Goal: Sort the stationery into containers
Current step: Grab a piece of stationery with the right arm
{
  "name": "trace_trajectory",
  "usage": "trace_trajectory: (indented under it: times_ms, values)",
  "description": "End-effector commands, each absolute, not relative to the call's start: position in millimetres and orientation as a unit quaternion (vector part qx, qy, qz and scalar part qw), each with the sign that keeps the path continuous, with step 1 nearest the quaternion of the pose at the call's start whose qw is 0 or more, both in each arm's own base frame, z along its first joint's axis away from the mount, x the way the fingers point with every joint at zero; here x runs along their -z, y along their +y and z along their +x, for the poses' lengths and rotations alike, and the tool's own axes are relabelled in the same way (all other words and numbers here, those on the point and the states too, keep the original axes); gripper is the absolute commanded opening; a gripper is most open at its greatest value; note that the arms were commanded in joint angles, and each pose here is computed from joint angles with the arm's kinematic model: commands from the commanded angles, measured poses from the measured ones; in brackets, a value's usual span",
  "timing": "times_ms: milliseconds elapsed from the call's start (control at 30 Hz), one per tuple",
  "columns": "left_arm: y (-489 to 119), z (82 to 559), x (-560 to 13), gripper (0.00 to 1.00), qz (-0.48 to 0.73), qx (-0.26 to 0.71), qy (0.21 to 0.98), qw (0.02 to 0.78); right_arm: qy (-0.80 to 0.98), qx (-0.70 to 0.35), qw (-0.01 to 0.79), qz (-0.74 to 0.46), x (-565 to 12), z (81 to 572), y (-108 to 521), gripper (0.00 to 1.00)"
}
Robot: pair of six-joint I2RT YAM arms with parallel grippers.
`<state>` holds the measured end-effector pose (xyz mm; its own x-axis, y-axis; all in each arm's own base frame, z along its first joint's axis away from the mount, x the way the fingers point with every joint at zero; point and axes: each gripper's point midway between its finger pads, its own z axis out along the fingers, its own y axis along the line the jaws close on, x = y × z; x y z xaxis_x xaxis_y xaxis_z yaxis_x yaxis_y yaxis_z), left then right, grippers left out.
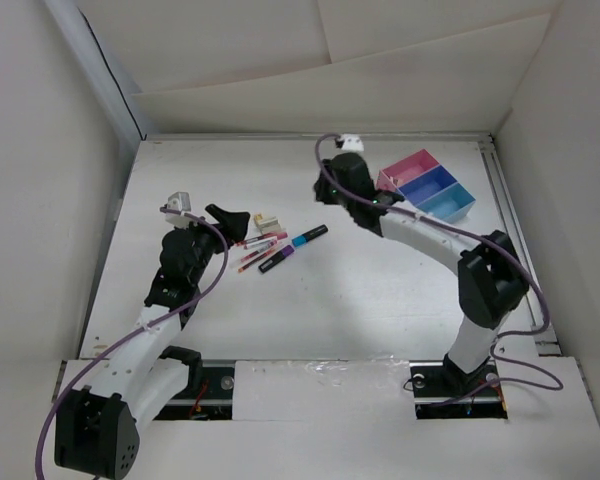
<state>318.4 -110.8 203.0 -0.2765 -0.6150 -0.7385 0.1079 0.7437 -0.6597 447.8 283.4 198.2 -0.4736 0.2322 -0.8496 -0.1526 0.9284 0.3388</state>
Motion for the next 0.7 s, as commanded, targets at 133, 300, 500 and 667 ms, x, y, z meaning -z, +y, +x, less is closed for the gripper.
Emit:
trace_trajectory:
  times_ms: [133,300,500,667]
  values:
    - [-77.0,317.1,-217.4,0.77,-0.242,0.26,0.707,0.611,0.847,-0.221,0.467,-0.121,-146.7,397.1,374.4,0.88]
    - [-52.1,308.3,-225.2,0.74,-0.288,0.225,0.685,0.631,0.844,-0.252,0.447,-0.156,-133.8,388.3,415.5,0.99]
    - [-53.9,300.8,-229.7,0.73,-0.284,0.245,0.669,0.642,0.863,-0.21,0.429,-0.166,-88.6,403.2,433.2,0.99]
    - [-62.2,303.6,-227.9,0.73,-0.268,0.255,0.68,0.634,0.864,-0.192,0.437,-0.161,-83.7,422.4,443.8,0.99]
